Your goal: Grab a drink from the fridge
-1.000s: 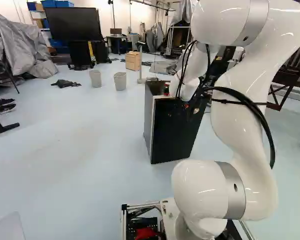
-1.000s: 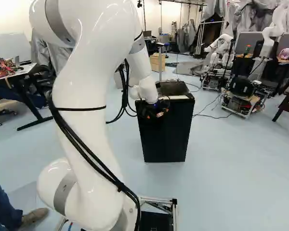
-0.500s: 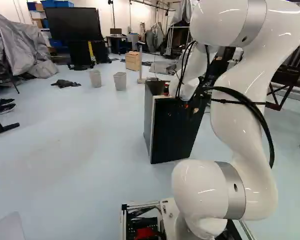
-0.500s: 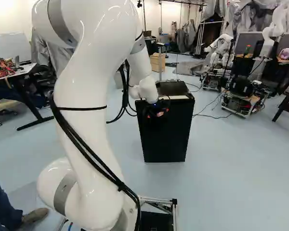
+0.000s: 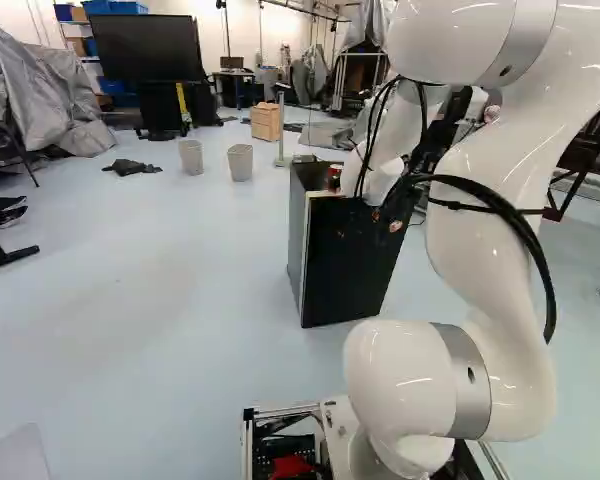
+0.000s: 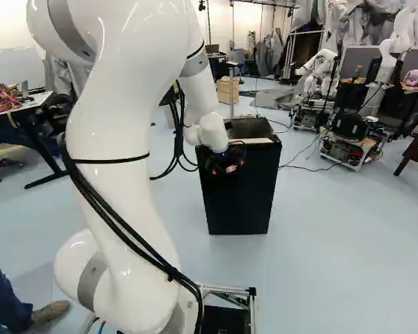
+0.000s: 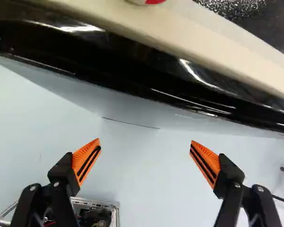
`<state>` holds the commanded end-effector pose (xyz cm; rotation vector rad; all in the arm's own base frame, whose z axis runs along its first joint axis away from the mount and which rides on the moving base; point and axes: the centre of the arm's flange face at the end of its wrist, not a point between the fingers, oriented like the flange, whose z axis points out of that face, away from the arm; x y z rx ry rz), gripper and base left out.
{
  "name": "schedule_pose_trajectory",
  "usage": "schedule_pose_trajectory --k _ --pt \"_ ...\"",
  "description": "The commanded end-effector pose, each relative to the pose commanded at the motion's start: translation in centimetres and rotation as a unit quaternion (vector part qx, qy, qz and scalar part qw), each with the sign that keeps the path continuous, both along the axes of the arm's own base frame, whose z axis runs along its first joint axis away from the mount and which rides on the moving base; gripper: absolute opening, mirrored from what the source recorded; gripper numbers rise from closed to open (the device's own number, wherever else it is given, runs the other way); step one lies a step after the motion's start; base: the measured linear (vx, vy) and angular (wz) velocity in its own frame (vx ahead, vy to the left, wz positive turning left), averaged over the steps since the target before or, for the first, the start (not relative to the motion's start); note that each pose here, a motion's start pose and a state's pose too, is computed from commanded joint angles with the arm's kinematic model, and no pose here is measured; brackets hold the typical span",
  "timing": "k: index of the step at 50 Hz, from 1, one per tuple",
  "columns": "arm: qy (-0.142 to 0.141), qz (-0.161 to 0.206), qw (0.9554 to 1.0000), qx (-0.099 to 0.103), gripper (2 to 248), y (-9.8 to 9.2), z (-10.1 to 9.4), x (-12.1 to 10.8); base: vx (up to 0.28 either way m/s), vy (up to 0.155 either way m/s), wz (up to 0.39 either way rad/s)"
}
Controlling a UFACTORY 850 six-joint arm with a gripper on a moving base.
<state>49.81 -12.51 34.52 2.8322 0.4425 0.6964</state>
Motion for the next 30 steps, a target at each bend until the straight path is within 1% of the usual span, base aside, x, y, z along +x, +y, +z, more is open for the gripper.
schedule_pose_trajectory --k 9,17,24,30 --pt "0.002 -0.021 0.9997 0.011 247 0.3 0.1 -1.7 0.000 0.000 0.000" --pt "-0.004 -0.041 0.9989 0.025 247 1.1 0.2 -3.0 0.000 0.000 0.000" --pt "-0.020 -0.058 0.9974 0.038 247 2.0 0.4 -3.8 0.000 0.000 0.000" --pt "-0.043 -0.072 0.9953 0.049 247 2.8 0.6 -4.3 0.000 0.000 0.000"
